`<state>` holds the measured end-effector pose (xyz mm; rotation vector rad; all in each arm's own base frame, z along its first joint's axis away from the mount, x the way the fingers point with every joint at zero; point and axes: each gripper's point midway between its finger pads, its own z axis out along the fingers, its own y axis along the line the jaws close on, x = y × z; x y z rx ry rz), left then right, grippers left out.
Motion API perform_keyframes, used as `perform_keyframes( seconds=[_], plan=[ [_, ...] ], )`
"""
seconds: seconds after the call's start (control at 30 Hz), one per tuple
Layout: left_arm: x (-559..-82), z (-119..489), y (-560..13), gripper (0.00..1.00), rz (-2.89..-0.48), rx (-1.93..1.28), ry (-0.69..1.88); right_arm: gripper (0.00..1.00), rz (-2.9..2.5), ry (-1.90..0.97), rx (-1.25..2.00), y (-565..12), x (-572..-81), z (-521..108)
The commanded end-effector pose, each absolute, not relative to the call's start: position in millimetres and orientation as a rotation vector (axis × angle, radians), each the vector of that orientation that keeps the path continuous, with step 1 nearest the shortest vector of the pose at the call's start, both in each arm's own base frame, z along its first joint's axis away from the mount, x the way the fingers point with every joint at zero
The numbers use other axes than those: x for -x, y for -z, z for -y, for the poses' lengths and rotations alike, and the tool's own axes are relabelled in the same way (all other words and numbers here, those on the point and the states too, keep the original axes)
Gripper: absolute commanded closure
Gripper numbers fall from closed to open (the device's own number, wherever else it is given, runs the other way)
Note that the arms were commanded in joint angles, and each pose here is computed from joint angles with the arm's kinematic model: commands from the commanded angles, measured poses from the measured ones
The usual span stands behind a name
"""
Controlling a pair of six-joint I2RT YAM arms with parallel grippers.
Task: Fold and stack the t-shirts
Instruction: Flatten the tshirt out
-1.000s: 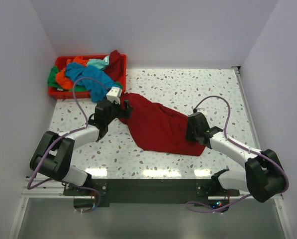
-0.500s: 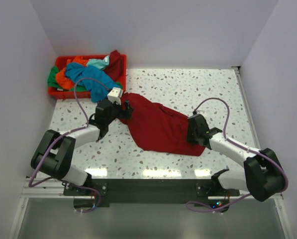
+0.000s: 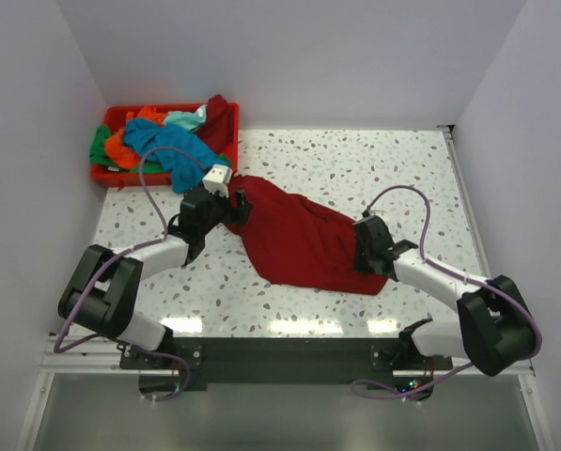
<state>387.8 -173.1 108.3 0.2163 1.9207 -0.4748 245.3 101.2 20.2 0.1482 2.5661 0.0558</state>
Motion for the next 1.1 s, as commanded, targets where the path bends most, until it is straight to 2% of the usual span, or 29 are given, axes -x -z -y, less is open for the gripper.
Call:
perform_keyframes(
  seconds=[0.0,0.23,0.6,0.83,0.93,1.07],
  plan=[
    [-399.0,175.2,-126.6,0.18,-1.852,-0.203,0.494,1.0,-2.531,-0.053,-0.147,-37.0,-253.2,-102.4],
    [-406.2,176.1,-123.9,0.18,-1.863,-0.199,0.482,0.92,-2.448,0.058,-0.131,-87.7,-269.0,-88.1],
    [-433.0,189.5,-121.0,0.19,-1.868,-0.203,0.508,0.96,-2.227,0.151,-0.178,-186.0,-312.5,-76.9],
    [-448.9,188.5,-99.3,0.2,-1.922,-0.188,0.465,0.96,-2.076,0.146,-0.224,-254.9,-326.5,-65.4],
    [-452.6,190.2,-91.3,0.23,-1.938,-0.188,0.465,0.96,-2.022,0.133,-0.242,-278.9,-331.0,-60.2],
    [-456.3,191.6,-79.3,0.33,-1.969,-0.189,0.464,0.96,-1.973,0.124,-0.261,-300.7,-335.6,-53.2]
  ],
)
